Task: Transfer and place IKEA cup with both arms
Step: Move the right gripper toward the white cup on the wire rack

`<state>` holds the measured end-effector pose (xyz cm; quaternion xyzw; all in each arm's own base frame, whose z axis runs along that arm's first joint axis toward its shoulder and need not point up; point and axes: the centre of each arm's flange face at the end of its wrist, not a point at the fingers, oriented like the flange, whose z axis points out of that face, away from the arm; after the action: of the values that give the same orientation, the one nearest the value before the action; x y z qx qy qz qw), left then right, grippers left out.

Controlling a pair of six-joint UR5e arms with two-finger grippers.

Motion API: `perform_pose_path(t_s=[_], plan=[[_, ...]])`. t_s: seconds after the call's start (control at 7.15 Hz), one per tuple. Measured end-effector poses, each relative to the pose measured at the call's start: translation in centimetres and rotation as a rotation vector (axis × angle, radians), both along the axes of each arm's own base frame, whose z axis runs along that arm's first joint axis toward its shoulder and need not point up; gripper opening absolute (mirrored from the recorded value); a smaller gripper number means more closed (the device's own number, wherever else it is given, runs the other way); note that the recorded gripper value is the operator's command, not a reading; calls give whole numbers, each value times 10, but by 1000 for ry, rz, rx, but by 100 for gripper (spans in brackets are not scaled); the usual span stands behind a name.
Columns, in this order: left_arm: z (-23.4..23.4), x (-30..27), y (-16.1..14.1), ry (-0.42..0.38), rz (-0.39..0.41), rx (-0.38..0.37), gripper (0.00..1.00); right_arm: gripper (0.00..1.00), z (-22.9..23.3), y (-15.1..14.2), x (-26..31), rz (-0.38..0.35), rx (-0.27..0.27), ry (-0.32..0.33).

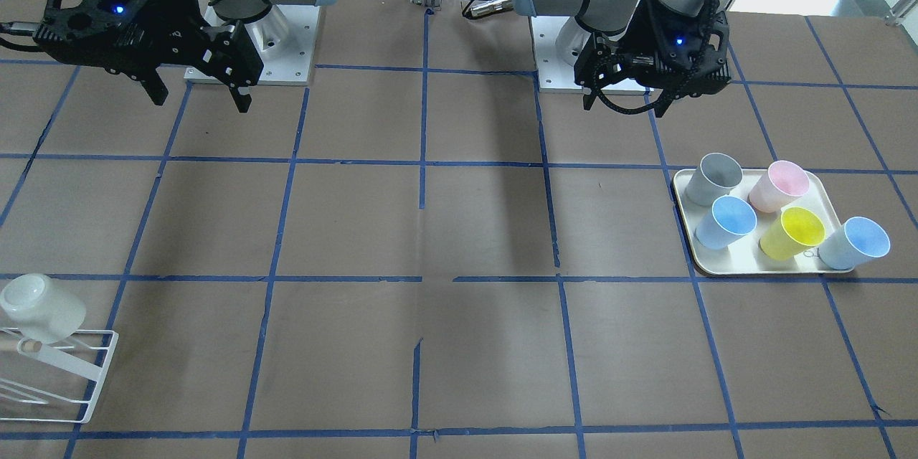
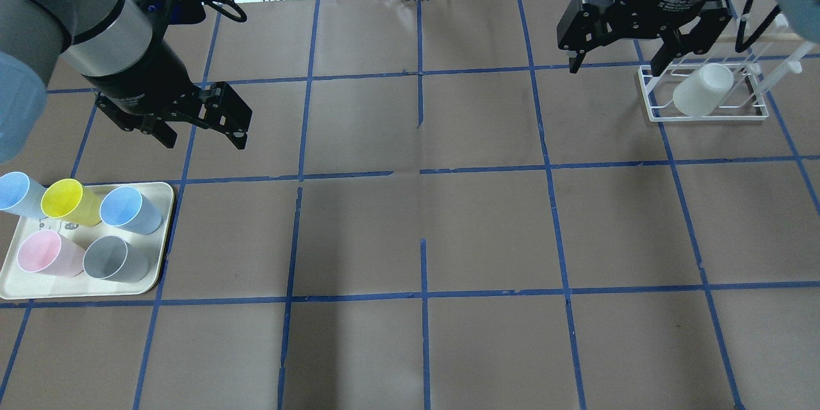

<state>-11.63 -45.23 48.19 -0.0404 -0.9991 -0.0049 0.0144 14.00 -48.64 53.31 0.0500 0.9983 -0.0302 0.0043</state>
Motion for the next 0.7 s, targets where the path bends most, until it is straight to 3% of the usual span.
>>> perform_pose_path(t_s=[0.7], plan=[[4,0,5,-3,-3,-7,100,100,-1,-2,-3,-4,-1,8]])
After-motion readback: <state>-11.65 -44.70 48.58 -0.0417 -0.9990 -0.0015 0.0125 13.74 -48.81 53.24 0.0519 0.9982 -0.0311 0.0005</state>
